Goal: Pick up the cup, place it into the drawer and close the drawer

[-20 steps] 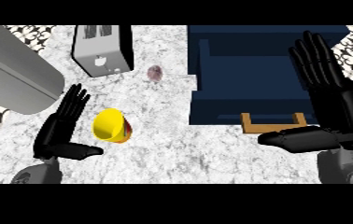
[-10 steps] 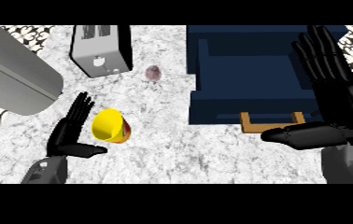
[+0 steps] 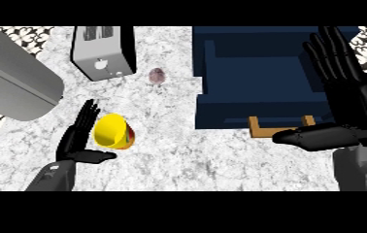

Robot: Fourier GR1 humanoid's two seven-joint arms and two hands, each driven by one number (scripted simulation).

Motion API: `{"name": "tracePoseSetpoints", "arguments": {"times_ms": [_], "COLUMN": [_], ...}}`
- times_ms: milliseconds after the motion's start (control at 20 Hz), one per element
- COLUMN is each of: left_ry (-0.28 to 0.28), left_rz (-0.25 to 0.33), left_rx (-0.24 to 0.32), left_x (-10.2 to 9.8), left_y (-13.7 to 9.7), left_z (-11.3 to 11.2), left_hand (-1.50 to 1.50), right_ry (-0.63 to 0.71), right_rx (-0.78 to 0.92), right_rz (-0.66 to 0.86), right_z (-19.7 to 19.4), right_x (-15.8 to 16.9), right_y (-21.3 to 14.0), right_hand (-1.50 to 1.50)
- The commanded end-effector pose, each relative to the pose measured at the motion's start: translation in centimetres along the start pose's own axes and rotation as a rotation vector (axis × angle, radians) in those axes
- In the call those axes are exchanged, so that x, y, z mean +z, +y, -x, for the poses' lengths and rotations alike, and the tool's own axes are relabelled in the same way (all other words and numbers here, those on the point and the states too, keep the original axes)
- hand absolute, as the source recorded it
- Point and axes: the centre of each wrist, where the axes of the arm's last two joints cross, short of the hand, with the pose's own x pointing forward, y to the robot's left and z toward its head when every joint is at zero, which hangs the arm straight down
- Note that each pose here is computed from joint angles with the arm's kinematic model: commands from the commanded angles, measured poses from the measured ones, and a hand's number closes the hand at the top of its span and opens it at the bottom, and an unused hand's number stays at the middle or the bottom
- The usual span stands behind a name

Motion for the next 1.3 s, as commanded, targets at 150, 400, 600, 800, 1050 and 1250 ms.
{"name": "tracePoseSetpoints", "arguments": {"times_ms": [150,400,600,800,1050,1250], "left_ry": [-0.051,-0.081,-0.104,-0.089,-0.109,-0.27], "left_rz": [0.036,0.015,0.044,0.09,0.184,0.082], "left_rx": [0.023,0.021,0.052,0.097,0.231,0.047], "left_x": [0.3,-0.1,-0.3,-0.5,-3.0,-2.5], "left_y": [-0.3,-2.5,-1.4,-3.4,-5.1,-5.2], "left_z": [0.7,1.4,0.8,1.5,0.5,0.7], "left_hand": [-1.5,-1.5,-1.5,-1.5,1.5,1.5], "right_ry": [0.001,0.005,0.01,-0.012,-0.002,0.007], "right_rx": [0.014,-0.009,0.002,0.015,0.008,0.016], "right_rz": [-0.003,-0.004,-0.02,0.001,-0.007,-0.028], "right_z": [0.5,-1.4,-0.7,-1.3,-0.8,-1.7], "right_x": [1.4,0.5,-0.6,0.0,0.0,0.6], "right_y": [0.0,1.4,-0.6,-0.6,-1.1,0.2], "right_hand": [-1.5,-1.5,-1.5,-1.5,-1.5,-1.5]}}
